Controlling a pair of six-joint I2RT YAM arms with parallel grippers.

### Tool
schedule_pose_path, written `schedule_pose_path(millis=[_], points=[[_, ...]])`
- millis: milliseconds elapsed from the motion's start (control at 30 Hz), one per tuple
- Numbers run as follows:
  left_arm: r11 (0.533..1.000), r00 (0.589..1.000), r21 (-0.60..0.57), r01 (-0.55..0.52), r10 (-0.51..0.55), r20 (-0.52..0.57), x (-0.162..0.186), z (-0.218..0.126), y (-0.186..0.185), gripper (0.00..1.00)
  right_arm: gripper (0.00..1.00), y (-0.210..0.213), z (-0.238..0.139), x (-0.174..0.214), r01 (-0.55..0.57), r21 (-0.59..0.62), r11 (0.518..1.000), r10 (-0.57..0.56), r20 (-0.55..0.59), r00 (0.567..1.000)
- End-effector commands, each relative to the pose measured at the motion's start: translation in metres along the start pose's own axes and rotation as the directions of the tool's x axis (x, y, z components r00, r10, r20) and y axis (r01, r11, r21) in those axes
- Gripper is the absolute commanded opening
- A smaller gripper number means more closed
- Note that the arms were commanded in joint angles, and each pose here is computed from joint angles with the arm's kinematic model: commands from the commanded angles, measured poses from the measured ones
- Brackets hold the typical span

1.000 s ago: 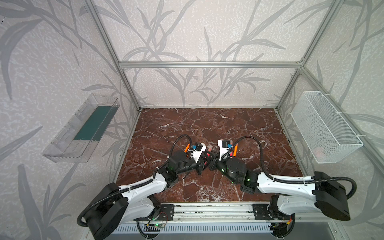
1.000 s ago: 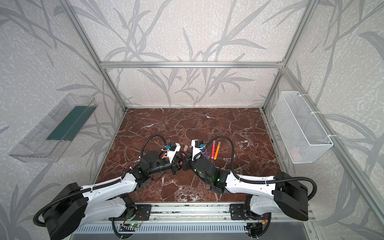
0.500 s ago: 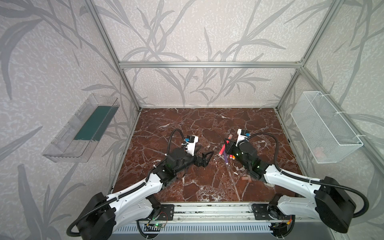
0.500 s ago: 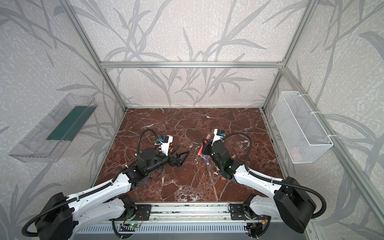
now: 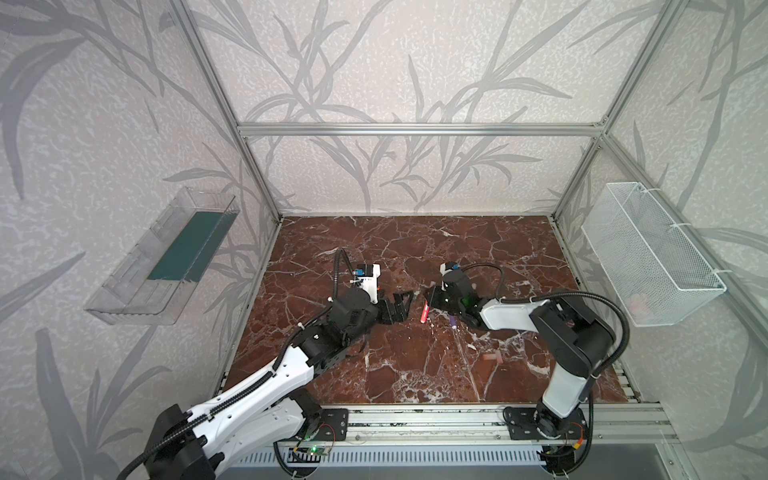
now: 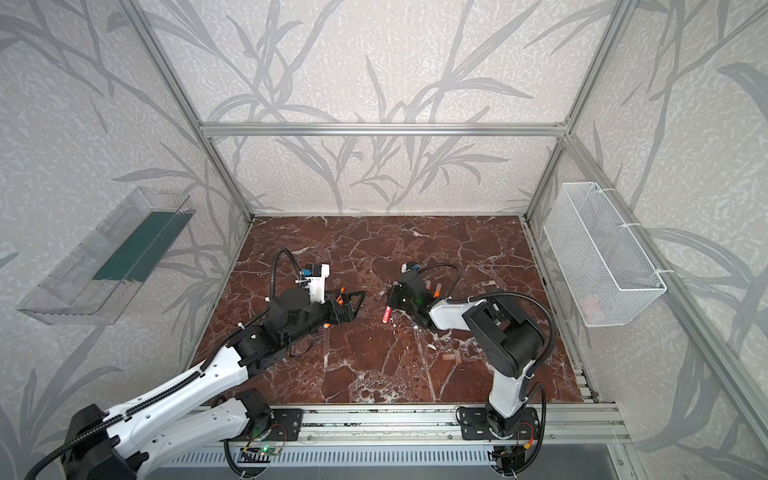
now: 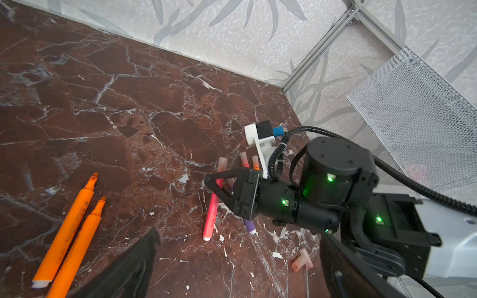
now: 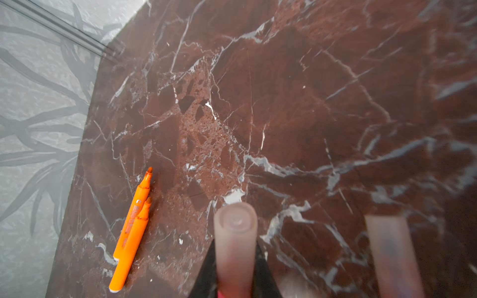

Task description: Insert the pens into the pen caps

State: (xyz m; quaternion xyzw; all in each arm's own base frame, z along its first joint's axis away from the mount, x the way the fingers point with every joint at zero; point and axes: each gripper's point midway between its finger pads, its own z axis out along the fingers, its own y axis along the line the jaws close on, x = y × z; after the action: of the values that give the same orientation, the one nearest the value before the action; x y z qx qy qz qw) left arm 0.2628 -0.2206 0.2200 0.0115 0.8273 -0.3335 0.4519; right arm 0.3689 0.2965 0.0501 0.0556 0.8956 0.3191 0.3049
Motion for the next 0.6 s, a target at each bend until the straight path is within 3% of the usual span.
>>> schedule_pose_path(millis=[0,233,400,567], points=[[0.999,1.0,-0.046,0.021,-0.021,0.004,-0.001,-0.003,0.008,0.99,0.0,0.001,0.009,0.01,0.036,0.016,0.999,-0.034,-0.113,0.993],[0.999,1.0,-0.048,0.003,-0.003,0.011,-0.002,-0.001,0.008,0.99,0.0,-0.029,-0.008,0.019,0.136,0.173,0.975,-0.105,-0.177,0.979],[1.0,1.0,-0.026,-0.003,0.002,-0.022,0.003,0.009,0.003,0.99,0.0,-0.039,-0.016,0.028,0.193,0.213,0.958,-0.141,-0.237,0.961],[1.0,0.998,-0.025,0.012,-0.014,-0.062,0.011,0.017,0.002,0.99,0.1,-0.041,-0.023,0.024,0.211,0.231,0.95,-0.159,-0.227,0.961]])
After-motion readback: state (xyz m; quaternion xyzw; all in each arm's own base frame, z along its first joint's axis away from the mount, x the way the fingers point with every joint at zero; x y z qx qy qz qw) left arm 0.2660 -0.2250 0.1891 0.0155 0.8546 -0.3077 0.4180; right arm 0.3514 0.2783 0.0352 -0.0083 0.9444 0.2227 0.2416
